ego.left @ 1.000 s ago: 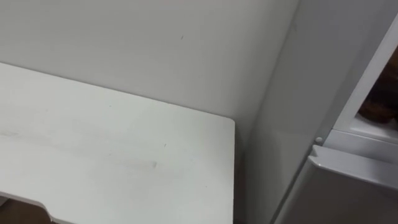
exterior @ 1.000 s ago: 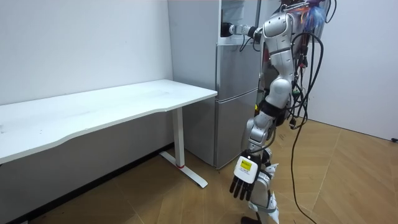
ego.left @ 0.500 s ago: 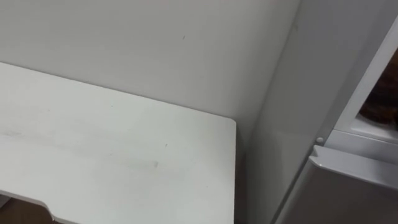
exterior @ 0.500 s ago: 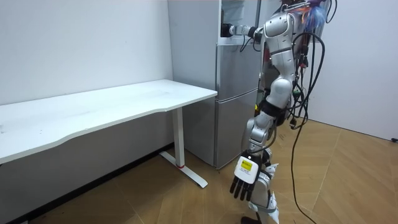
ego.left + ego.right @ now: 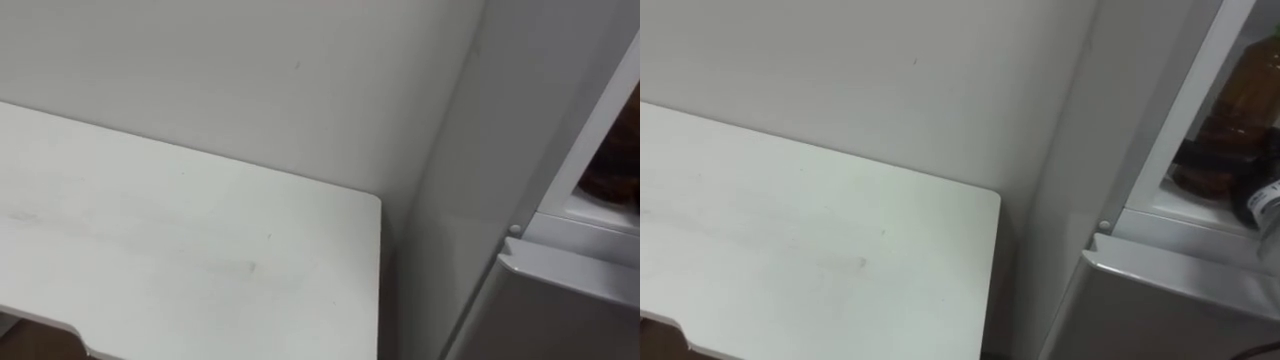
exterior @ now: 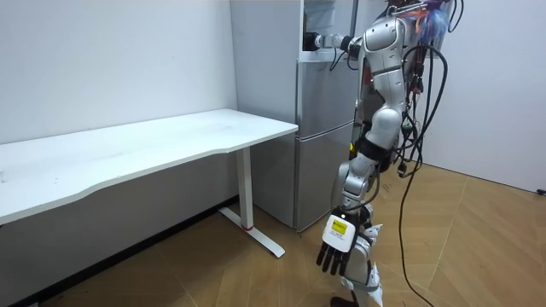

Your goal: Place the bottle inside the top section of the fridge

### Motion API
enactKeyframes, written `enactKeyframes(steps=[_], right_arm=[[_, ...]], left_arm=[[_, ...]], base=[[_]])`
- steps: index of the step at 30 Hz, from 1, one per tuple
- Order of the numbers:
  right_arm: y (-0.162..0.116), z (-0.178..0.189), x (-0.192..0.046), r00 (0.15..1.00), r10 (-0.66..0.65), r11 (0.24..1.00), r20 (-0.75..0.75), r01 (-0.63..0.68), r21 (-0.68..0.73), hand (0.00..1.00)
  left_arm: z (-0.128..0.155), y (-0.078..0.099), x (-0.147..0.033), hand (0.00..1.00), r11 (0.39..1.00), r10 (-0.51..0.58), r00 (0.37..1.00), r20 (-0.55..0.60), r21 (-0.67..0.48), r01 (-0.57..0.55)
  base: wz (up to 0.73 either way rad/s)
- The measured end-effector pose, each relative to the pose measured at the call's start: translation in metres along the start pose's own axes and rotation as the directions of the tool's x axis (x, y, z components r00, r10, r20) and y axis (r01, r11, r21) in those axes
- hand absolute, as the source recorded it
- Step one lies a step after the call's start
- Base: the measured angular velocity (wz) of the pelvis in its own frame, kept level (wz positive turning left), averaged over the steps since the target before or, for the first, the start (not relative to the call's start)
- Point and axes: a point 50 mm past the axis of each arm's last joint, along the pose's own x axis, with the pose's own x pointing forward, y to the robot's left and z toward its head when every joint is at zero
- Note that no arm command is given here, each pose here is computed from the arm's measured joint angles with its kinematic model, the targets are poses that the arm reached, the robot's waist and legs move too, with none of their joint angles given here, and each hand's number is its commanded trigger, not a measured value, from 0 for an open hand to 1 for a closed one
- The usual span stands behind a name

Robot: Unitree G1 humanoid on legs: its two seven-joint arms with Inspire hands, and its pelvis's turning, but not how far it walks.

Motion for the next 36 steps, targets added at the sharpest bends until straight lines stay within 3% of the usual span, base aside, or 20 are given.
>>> enactKeyframes(steps=[18, 36], right_arm=[[0.014, 0.015, -0.003, 0.994, 0.094, 0.996, 0.063, -0.095, 0.004, 0.0], [0.017, 0.018, -0.004, 0.991, 0.106, 0.994, 0.076, -0.109, 0.025, 0.0]], left_arm=[[0.0, 0.0, 0.0, 0.0, 1.0, -0.009, 1.0, 0.001, -0.02, 0.009], [0.001, 0.0, 0.0, 0.0, 1.0, -0.013, 1.0, 0.015, -0.021, 0.013]], base=[[0.0], [0.0]])
